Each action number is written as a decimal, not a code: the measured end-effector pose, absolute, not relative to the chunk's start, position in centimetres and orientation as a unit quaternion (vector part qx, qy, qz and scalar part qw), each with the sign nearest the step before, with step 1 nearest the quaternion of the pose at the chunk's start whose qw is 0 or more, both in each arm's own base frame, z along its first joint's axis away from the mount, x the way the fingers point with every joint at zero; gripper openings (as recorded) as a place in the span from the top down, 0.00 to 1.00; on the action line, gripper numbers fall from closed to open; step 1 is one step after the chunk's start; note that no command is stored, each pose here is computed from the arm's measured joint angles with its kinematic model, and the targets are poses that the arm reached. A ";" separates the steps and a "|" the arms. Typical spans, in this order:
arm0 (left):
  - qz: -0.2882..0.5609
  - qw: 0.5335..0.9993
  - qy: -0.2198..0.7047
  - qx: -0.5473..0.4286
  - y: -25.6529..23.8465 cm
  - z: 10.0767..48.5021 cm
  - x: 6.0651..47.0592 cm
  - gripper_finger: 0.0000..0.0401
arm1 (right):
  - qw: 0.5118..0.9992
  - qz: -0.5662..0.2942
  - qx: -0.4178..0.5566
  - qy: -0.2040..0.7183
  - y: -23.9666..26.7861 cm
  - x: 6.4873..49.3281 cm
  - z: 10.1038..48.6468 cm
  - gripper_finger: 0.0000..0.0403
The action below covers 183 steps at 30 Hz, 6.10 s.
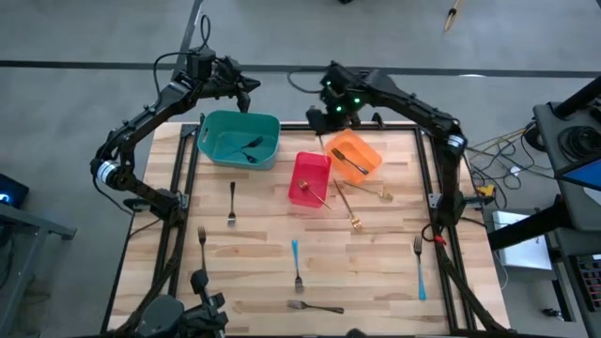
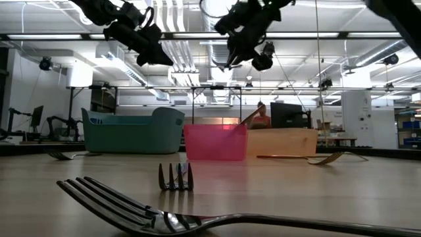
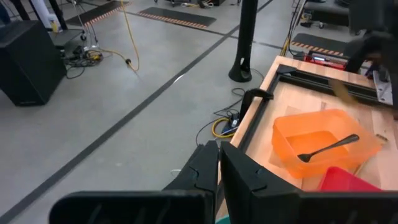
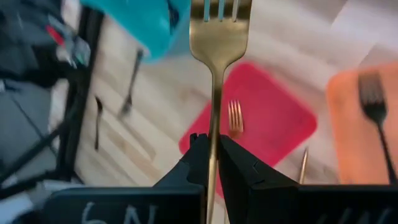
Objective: Sort silverware by color (type)
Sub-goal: Put the golden fork into the red bin, then put the black fork into the orange bin
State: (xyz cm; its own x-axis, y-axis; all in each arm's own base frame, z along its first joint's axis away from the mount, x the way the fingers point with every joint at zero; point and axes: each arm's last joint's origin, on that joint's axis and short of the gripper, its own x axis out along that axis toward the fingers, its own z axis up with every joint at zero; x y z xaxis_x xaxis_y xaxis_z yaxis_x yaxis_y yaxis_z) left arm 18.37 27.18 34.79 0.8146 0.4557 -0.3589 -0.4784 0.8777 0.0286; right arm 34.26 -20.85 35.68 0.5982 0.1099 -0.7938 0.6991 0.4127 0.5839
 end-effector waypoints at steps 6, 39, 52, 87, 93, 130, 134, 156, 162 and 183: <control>0.245 0.952 0.181 -0.032 27.2 34.8 18.4 1.00 | 0.682 -0.157 0.526 0.483 -19.6 36.2 32.3 0.97; 0.251 0.948 0.178 -0.077 25.7 35.8 17.4 1.00 | 0.578 -0.171 0.557 0.572 -18.6 40.1 24.4 0.97; 0.266 0.947 0.157 -0.090 25.5 36.5 17.3 1.00 | 0.595 -0.164 0.554 0.559 -18.5 40.7 23.8 0.97; 0.310 0.942 0.127 0.016 25.4 40.8 16.9 1.00 | 0.581 -0.170 0.557 0.569 -18.3 40.5 23.4 0.91; 0.312 0.942 0.125 0.006 25.4 40.7 16.9 1.00 | 0.588 -0.160 0.545 0.575 -18.6 40.2 23.4 0.79; 0.292 0.859 0.321 -0.272 22.1 36.2 15.3 1.00 | 0.765 -0.214 0.499 0.347 -34.4 31.4 31.8 0.79; 0.286 0.821 0.366 -0.331 21.0 35.4 14.9 1.00 | 0.794 -0.225 0.474 0.307 -36.4 30.3 32.2 0.80; 0.234 0.586 0.561 -0.535 9.7 33.0 16.3 1.00 | 0.904 -0.218 0.291 0.226 -38.8 30.4 34.2 0.81; 0.218 0.517 0.603 -0.567 6.7 29.5 14.8 1.00 | 0.907 -0.222 0.275 0.229 -38.9 30.4 34.2 0.81; 0.339 0.549 0.510 -0.569 1.3 25.8 5.3 1.00 | 0.908 -0.223 0.279 0.219 -38.9 30.8 34.2 0.81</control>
State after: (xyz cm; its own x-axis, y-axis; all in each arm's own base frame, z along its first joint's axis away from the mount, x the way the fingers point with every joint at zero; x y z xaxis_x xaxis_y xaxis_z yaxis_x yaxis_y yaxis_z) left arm 5.26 1.32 25.84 0.2512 -0.2083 -0.9453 -0.9521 0.1228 -0.2800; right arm 30.78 -38.87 34.19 0.8043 -0.2825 -0.5228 0.5271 0.7452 0.4083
